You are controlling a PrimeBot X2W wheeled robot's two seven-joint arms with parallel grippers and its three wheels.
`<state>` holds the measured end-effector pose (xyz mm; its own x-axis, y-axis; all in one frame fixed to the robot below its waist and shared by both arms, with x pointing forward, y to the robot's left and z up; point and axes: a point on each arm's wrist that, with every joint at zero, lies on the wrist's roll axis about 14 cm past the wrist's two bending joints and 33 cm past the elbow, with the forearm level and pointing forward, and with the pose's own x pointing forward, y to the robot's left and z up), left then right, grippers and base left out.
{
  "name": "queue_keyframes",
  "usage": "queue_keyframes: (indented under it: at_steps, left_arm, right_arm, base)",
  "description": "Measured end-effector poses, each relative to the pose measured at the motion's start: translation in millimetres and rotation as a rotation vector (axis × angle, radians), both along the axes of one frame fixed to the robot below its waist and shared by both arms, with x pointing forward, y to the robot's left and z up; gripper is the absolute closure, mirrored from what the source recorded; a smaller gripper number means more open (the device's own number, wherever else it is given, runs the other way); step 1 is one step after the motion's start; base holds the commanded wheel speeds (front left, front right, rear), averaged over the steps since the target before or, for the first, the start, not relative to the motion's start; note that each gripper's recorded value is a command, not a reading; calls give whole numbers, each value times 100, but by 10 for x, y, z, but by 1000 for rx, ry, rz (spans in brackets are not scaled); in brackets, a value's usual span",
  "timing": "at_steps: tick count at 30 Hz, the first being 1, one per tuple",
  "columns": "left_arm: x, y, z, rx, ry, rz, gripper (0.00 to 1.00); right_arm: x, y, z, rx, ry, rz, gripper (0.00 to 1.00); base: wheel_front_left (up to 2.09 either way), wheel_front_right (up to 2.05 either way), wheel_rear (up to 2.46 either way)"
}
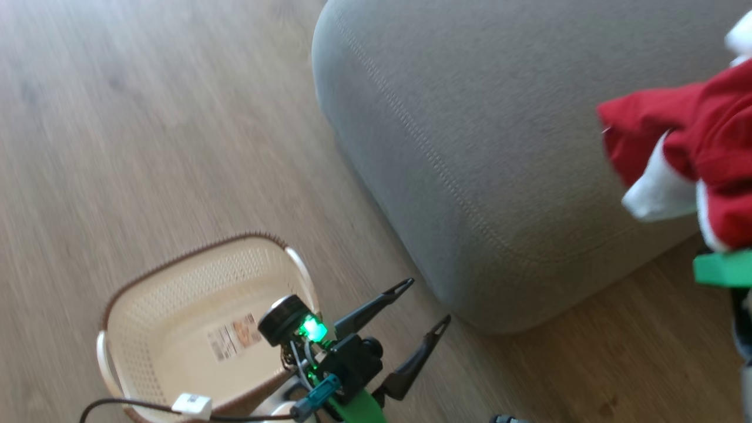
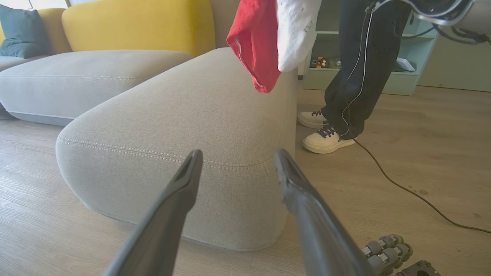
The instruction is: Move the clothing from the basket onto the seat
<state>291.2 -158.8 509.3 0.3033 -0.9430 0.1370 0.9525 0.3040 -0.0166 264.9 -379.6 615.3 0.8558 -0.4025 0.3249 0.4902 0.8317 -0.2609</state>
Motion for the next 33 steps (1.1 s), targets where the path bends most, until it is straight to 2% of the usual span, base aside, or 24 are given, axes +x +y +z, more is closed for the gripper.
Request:
queue_keyframes:
  at_steps: [7,8,14,28,33]
  left_arm:
    - [262,145,-355,54,18,-10,0]
    - [364,170,-432,58,18,-12,0]
    - [475,229,-753,83,56,-46,0]
    - [718,431,-1325,109,146,-34,0]
    - [818,540,-1510,126,179,0,0]
  right_arm:
    - [521,-134,164,-55,-7,4,100]
    - [702,-156,194,-77,-3,11,100]
    - [1115,-365,281,-80,-40,-13,100]
    - [2071,-796,-182,-42,58,-54,100]
    - [2406,-901,-472,16,92,-70,100]
  base:
    - [0,0,0]
    - [0,0,0]
    - [0,0,0]
    - [0,0,0]
    - [0,0,0]
